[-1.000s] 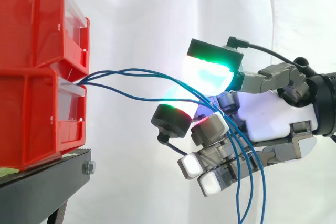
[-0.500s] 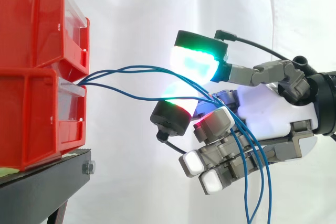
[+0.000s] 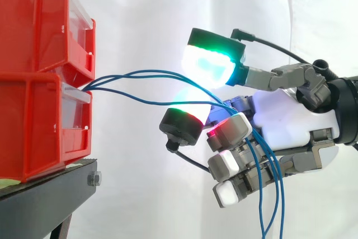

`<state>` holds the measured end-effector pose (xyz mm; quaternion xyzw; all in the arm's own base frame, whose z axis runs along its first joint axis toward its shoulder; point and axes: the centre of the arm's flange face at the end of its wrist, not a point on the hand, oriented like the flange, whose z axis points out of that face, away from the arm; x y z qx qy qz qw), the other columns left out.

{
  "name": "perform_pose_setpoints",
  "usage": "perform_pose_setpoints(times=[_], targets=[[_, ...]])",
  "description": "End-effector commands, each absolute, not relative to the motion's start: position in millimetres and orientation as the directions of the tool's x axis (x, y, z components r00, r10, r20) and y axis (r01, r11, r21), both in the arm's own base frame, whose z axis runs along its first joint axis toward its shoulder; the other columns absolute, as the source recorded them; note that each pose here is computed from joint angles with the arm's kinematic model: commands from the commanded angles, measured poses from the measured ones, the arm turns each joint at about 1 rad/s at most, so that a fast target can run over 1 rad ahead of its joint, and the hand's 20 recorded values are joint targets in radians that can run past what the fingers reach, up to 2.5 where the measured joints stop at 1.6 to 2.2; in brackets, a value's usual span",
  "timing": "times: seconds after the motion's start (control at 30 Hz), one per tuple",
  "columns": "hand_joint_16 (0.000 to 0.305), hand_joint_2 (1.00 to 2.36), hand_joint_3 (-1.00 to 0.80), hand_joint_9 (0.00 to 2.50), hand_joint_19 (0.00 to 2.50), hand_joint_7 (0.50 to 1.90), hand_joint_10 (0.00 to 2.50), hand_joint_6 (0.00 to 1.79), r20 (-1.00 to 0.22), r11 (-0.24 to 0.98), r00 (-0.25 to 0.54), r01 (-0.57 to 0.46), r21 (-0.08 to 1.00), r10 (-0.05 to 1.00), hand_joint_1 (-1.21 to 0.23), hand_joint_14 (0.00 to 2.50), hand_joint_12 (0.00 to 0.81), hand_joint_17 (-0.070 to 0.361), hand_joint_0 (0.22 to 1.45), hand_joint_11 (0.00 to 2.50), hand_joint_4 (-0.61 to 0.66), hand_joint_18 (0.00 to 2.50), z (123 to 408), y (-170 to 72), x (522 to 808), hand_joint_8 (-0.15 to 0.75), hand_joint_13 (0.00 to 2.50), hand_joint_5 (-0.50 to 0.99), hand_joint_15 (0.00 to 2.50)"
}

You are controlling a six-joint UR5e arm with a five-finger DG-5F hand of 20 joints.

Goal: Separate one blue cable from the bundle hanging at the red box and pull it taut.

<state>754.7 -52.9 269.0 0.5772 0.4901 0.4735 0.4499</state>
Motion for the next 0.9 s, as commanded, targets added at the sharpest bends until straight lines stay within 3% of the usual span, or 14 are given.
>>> perform_pose_setpoints(times=[0.0,0.17,0.2,0.37,0.53,0.73,0.87], targets=[[0.055,1.01,-0.42,1.14,0.59,0.93,0.01,0.93,0.106,-0.115,0.071,0.139,0.984,0.992,-0.71,0.03,0.354,0.123,0.67,1.21,0.05,0.73,269.1,-52.8,754.8,0.321,1.03,-0.21,0.76],[0.053,1.01,-0.39,1.06,0.57,0.92,0.01,0.94,0.106,-0.115,0.071,0.140,0.983,0.992,-0.80,0.02,0.349,0.120,0.72,1.18,0.01,0.72,269.0,-52.9,754.7,0.305,0.99,-0.23,0.74],[0.053,1.01,-0.40,1.05,0.57,0.97,0.01,0.95,0.104,-0.114,0.071,0.139,0.984,0.992,-0.83,0.03,0.348,0.119,0.77,1.18,0.01,0.71,269.1,-52.8,754.8,0.303,0.98,-0.23,0.74],[0.051,1.00,-0.49,1.08,0.57,0.89,0.01,0.95,0.106,-0.115,0.071,0.139,0.984,0.992,-0.84,0.02,0.342,0.115,0.81,1.19,-0.03,0.71,269.1,-52.8,754.8,0.291,0.97,-0.23,0.73],[0.050,1.00,-0.50,1.11,0.54,0.94,0.01,0.94,0.106,-0.115,0.071,0.140,0.983,0.992,-0.86,0.02,0.339,0.112,0.81,1.20,-0.06,0.73,269.0,-52.9,754.7,0.295,0.97,-0.21,0.72],[0.048,1.00,-0.50,1.18,0.57,0.98,0.02,0.94,0.106,-0.115,0.071,0.140,0.983,0.992,-0.89,0.03,0.341,0.109,0.68,1.22,-0.06,0.75,269.0,-52.9,754.7,0.305,1.00,-0.19,0.73],[0.052,1.00,-0.50,1.23,0.61,0.97,0.01,0.93,0.106,-0.115,0.071,0.140,0.983,0.992,-0.76,0.02,0.365,0.117,0.54,1.23,-0.02,0.77,269.0,-52.9,754.7,0.330,1.03,-0.18,0.74]])
